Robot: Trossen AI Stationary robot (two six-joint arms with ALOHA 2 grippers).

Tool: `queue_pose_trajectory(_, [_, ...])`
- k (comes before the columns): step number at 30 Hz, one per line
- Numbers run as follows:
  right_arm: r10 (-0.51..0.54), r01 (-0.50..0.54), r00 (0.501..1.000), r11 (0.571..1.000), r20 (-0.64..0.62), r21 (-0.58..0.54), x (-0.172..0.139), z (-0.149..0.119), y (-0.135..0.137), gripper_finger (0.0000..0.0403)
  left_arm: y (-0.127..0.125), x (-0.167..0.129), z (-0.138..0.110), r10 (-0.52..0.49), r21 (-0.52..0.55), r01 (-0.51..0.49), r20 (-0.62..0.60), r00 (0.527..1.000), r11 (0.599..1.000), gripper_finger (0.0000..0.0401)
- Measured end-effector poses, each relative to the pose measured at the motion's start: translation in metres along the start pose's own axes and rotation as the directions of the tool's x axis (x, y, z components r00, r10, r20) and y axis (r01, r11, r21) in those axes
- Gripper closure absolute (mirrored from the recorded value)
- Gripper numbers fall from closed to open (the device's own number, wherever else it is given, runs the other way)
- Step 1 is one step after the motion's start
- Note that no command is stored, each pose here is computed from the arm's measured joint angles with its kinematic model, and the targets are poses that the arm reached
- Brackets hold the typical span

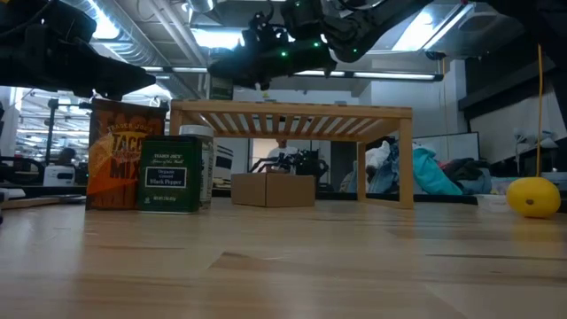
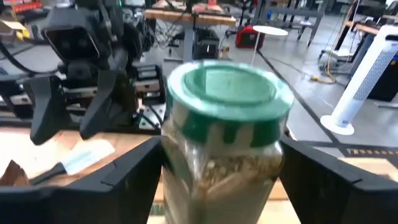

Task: Shelf spices
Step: Put the green seasoning bottle on the shelf

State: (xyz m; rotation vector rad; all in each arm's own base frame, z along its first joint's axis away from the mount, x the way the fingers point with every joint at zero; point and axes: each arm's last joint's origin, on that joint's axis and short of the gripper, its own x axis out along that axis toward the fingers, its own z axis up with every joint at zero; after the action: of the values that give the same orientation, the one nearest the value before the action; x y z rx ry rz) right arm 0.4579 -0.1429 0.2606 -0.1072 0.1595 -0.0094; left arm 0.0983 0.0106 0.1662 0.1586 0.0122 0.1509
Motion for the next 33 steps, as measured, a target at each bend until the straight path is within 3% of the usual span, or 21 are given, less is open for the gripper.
queue_pose_trajectory(33, [-0.016, 0.011, 0.992, 0.999, 0.124, 0.04, -0.001, 0.012, -0.002, 0.0117, 0.0, 0.0, 0.0, -0.007, -0.002, 0.007, 0.0, 1.0, 1.0, 0.0221])
